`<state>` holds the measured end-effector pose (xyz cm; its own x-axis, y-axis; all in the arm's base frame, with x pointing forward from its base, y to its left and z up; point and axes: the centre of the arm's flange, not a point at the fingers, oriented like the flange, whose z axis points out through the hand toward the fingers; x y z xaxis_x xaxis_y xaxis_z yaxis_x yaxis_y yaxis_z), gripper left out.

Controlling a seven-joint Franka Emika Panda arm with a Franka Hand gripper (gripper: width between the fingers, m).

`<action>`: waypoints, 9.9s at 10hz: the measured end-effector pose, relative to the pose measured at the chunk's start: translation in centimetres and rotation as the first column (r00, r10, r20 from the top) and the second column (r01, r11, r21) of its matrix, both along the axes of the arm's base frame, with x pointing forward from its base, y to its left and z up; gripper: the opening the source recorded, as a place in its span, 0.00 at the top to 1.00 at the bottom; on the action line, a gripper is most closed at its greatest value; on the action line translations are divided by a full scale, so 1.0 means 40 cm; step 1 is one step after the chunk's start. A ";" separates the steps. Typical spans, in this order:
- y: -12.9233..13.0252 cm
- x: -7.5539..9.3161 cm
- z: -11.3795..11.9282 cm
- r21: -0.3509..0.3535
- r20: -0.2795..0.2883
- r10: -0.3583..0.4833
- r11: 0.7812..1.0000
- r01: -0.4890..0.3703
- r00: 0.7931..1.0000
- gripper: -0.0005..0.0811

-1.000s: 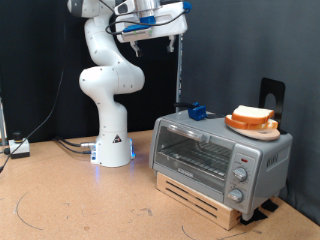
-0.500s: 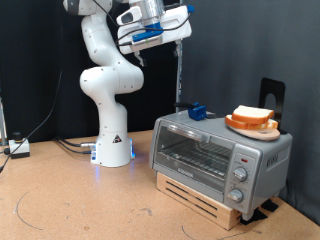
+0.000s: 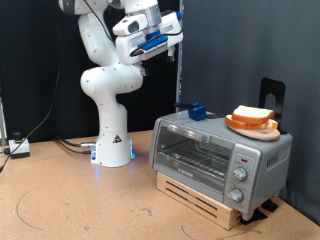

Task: Make a piece of toast with the oven

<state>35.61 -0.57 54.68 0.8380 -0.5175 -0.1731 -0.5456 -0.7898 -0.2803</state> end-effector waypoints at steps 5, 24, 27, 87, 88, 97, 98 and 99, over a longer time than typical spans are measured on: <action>0.003 -0.026 -0.084 0.037 -0.009 0.158 0.987 -0.158 0.987 0.00; 0.091 0.004 -0.469 -0.062 -0.022 0.229 0.971 -0.230 0.973 0.00; 0.096 0.020 -0.489 -0.077 0.005 0.215 0.974 -0.214 0.977 0.00; 0.093 0.073 -0.125 -0.017 0.676 0.722 0.221 -0.975 0.151 0.00; 0.125 0.057 -0.111 -0.046 0.669 0.733 0.207 -0.977 0.124 0.00; 0.278 -0.062 -0.116 -0.100 0.605 0.795 0.119 -0.988 0.035 0.00; 0.288 -0.071 -0.126 -0.118 0.596 0.802 0.125 -0.985 0.030 0.00; 0.292 -0.076 -0.137 -0.140 0.587 0.809 0.144 -0.980 0.035 0.00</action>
<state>32.56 11.13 49.22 0.5705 0.7019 0.4264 0.8100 -0.3951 -0.4334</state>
